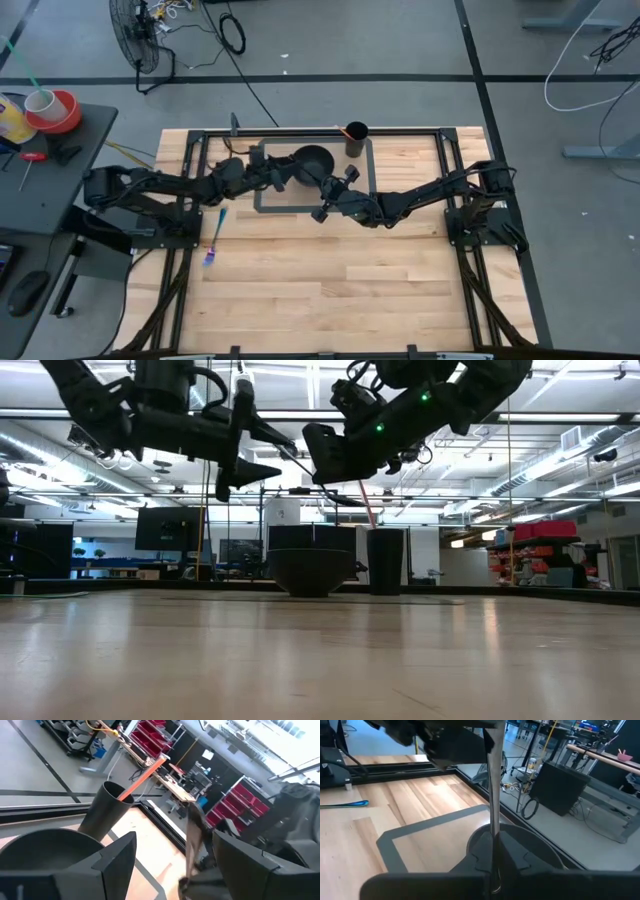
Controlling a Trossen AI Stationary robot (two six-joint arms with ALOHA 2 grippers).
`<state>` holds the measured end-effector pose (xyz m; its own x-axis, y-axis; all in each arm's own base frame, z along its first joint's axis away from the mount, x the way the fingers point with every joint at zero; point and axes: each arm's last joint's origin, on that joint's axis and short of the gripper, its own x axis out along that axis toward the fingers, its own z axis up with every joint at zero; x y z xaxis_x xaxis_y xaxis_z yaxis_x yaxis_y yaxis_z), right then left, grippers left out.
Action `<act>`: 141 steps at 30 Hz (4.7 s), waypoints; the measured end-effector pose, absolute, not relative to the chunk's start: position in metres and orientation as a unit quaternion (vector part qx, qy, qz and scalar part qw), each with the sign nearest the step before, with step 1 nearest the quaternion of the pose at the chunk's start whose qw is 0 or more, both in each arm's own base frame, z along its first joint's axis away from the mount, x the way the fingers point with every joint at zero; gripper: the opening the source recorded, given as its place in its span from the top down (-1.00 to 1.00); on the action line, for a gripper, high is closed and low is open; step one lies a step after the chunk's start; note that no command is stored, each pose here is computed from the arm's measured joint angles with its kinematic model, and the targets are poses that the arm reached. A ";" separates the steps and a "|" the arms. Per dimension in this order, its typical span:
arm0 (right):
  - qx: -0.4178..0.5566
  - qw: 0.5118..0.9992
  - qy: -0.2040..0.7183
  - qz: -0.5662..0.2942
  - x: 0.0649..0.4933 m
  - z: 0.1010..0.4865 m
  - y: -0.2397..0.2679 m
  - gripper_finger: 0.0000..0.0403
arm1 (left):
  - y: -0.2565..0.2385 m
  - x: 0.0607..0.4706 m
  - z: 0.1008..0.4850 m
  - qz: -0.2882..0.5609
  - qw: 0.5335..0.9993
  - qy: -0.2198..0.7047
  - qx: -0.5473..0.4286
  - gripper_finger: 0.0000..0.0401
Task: Pick & Place Utensil
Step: Put the black spoon into the black bowl
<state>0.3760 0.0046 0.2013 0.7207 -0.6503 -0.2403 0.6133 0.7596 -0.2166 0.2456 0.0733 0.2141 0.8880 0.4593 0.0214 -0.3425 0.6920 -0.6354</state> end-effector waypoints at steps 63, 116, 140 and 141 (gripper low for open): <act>-0.085 0.934 0.113 -0.329 0.358 0.243 0.039 0.00 | 0.238 0.234 0.207 0.283 0.883 0.051 -0.372 0.95; -0.075 0.935 0.111 -0.328 0.358 0.243 0.038 0.00 | 0.203 0.259 0.184 0.390 0.850 0.140 -0.325 0.83; -0.076 0.935 0.113 -0.328 0.358 0.242 0.038 0.00 | 0.203 0.256 0.179 0.382 0.864 0.198 -0.262 0.24; -0.076 0.935 0.113 -0.328 0.358 0.242 0.038 0.00 | 0.202 0.256 0.179 0.381 0.864 0.203 -0.259 0.23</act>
<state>0.3576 0.0381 0.2421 0.7593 -0.6304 -0.1614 0.5960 0.7733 -0.2162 0.2558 0.2023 0.1788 0.6267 0.5534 -0.5487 -0.7642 0.5745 -0.2933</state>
